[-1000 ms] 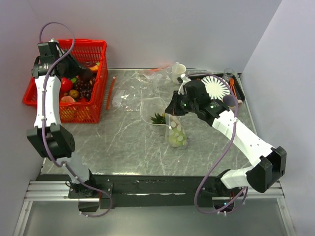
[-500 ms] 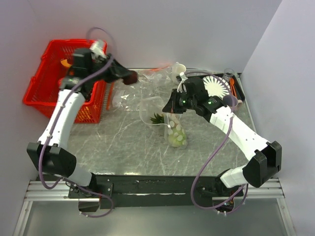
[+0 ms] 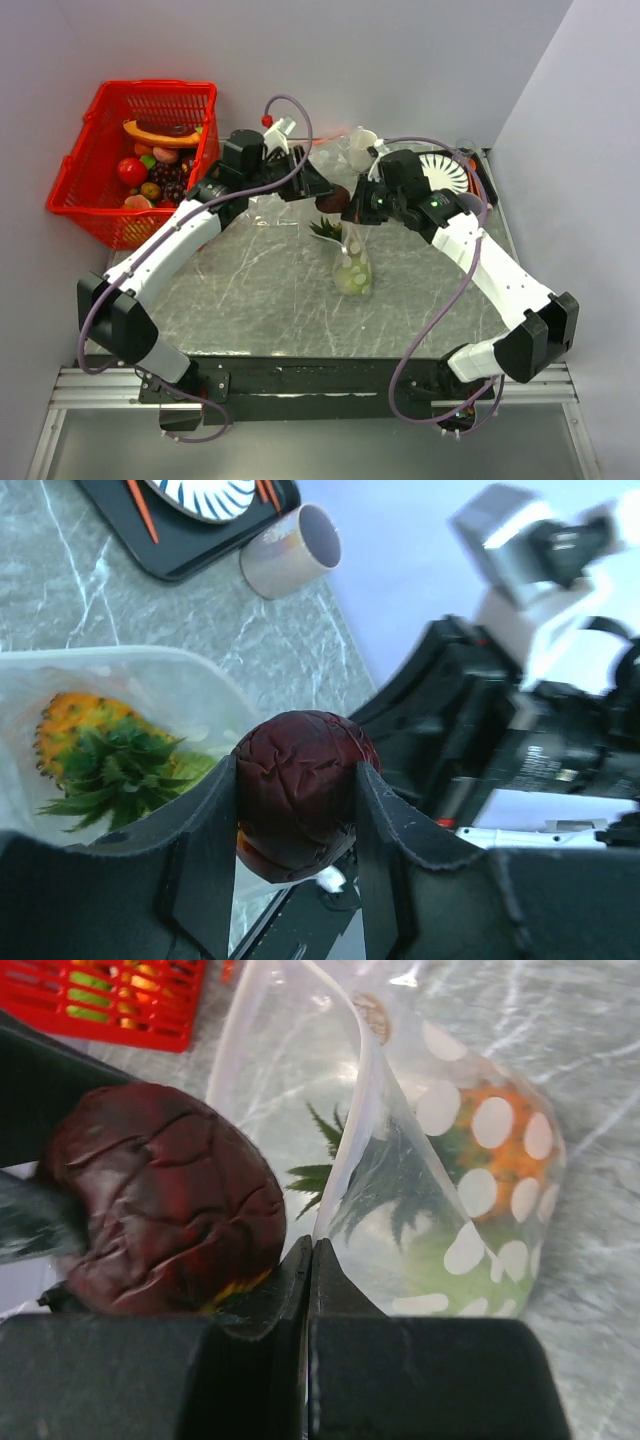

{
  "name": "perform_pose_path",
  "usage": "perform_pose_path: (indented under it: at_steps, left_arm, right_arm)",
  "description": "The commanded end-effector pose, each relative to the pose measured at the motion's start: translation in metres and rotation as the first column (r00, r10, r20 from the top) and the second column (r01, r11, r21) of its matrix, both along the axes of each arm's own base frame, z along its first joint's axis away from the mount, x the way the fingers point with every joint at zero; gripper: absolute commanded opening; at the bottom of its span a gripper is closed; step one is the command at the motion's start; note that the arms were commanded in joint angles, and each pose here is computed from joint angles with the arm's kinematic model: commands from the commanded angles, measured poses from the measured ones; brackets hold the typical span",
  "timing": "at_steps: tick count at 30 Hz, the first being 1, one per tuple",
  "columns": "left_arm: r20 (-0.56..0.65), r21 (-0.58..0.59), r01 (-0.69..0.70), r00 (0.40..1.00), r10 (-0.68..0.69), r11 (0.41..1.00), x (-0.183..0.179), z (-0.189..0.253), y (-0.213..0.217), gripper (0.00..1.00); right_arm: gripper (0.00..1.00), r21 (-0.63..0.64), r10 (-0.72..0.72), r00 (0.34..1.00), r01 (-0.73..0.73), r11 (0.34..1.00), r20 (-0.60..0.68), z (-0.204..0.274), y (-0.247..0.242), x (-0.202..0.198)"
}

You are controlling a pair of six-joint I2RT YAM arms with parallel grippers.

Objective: Place the food in the zip-top bag and seal the zipper
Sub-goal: Place the fake fruit in the zipper food storage bag.

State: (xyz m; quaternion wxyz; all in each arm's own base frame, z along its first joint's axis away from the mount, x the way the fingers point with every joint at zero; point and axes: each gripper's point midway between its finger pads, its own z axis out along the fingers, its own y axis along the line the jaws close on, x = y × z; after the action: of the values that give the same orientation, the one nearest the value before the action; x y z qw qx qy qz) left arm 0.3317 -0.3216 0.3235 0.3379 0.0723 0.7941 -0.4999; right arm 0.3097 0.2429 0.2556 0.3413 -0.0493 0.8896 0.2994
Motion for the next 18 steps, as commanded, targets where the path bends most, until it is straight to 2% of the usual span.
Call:
perform_pose_path:
  at_steps: [1,5,10,14,18]
  left_arm:
    - [0.009,0.030,0.028,1.000,-0.028,0.999,0.006,-0.010,-0.015,0.23]
    - [0.003,0.066,0.064,0.998,-0.064,0.996,-0.004,-0.025,-0.029,0.23]
    - [-0.001,0.058,0.109,0.994,-0.110,0.992,-0.013,-0.036,-0.040,0.22]
    - [-0.011,0.126,0.152,0.988,-0.152,0.980,-0.019,-0.045,-0.055,0.20]
    - [-0.094,0.181,0.239,0.970,-0.225,0.954,-0.037,-0.065,-0.061,0.20]
  right_arm:
    - [0.00,-0.007,-0.064,0.994,0.065,0.998,0.086,0.022,-0.018,0.005]
    - [0.00,-0.047,-0.120,0.988,0.125,0.991,0.096,0.017,-0.033,0.006]
    - [0.00,-0.054,-0.154,0.982,0.160,0.986,0.112,0.016,-0.045,0.004]
    - [0.00,-0.057,-0.169,0.976,0.178,0.982,0.135,0.017,-0.050,0.004]
    - [0.00,-0.075,-0.204,0.969,0.216,0.974,0.140,0.013,-0.058,0.008]
